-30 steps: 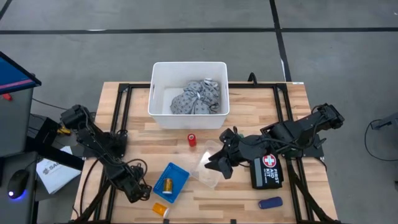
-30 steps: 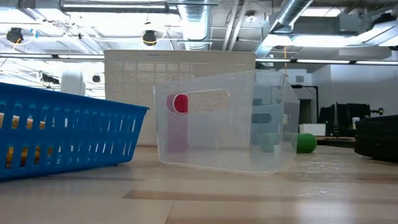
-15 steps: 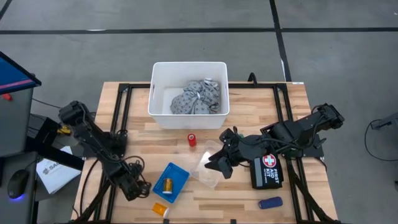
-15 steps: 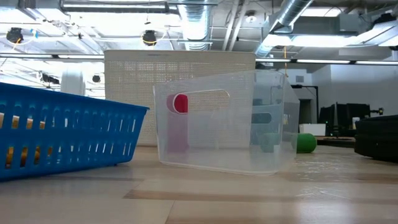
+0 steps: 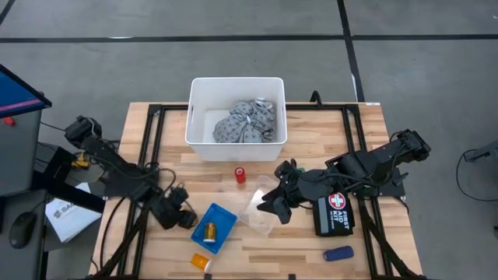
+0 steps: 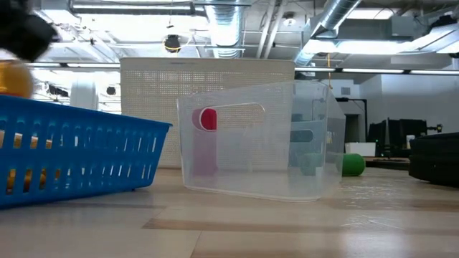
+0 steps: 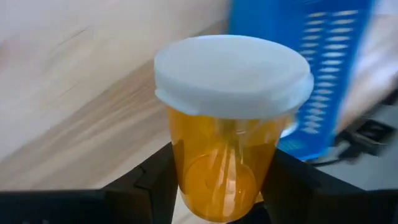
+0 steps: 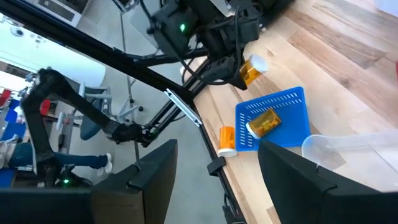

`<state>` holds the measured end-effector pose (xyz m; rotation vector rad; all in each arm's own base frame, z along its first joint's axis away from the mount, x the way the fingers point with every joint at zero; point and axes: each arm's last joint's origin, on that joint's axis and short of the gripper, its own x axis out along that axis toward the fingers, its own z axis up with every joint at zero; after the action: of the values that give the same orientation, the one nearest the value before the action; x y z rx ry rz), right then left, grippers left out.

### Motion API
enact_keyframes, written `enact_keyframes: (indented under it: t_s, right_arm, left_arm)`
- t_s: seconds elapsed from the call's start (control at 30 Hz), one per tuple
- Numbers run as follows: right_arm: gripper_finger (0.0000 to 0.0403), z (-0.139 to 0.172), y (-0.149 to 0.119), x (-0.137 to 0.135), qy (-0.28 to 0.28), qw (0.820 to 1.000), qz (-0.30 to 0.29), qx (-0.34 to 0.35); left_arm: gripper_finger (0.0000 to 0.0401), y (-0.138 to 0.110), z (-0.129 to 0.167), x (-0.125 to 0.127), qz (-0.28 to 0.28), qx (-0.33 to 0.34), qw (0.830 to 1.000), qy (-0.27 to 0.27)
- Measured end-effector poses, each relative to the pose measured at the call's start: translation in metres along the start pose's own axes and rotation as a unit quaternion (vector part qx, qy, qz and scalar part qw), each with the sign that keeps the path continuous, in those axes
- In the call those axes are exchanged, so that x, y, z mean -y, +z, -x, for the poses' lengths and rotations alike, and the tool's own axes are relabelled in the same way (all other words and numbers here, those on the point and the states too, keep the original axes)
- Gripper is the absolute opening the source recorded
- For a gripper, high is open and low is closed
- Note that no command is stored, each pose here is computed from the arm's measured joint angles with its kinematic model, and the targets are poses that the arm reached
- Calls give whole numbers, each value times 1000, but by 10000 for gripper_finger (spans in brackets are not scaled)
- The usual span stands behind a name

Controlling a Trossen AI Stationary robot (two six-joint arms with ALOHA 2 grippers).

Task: Pick & Place Medicine items
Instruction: Put the left yellow bottle into the blue bin, then put the yellow bottle into the blue bin

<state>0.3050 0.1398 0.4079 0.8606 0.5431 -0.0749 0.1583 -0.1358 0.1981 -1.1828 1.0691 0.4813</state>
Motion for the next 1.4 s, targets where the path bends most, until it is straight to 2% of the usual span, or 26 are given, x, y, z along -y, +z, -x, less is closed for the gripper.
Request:
enact_keyframes:
  t_s: [0.2,0.33,0.6,0.9,1.07,1.1,1.17,1.3,1.37,1.4]
  right_arm:
    - [221,0,-3,5,-24,1000,-10,-14]
    - [221,0,-4,6,-33,999,-17,-18]
    - [221,0,-5,8,-43,998,-29,-23]
    - [221,0,-5,7,-38,999,-26,-22]
    - [221,0,-4,7,-37,999,-22,-22]
    - [221,0,-4,7,-37,999,-21,-22]
    - [221,0,-4,7,-37,999,-18,-22]
    - [221,1,-6,6,-34,999,-13,-27]
    - [221,1,-8,5,-31,999,-10,-31]
    - [221,2,-10,4,-30,999,-7,-33]
  left_arm:
    - [178,26,-13,29,-47,14,994,-96]
    - [179,38,-27,42,-56,15,989,-133]
    - [184,36,-56,42,-71,-45,991,-103]
    - [251,37,-45,45,-72,-34,989,-127]
    - [280,36,-31,48,-113,-44,980,-157]
    - [283,35,-26,49,-132,-55,974,-173]
    - [284,28,-10,55,-183,-80,952,-233]
    - [281,-3,31,69,-255,-106,877,-393]
    - [277,-25,45,68,-284,-114,845,-439]
    - [274,-37,49,65,-294,-119,835,-448]
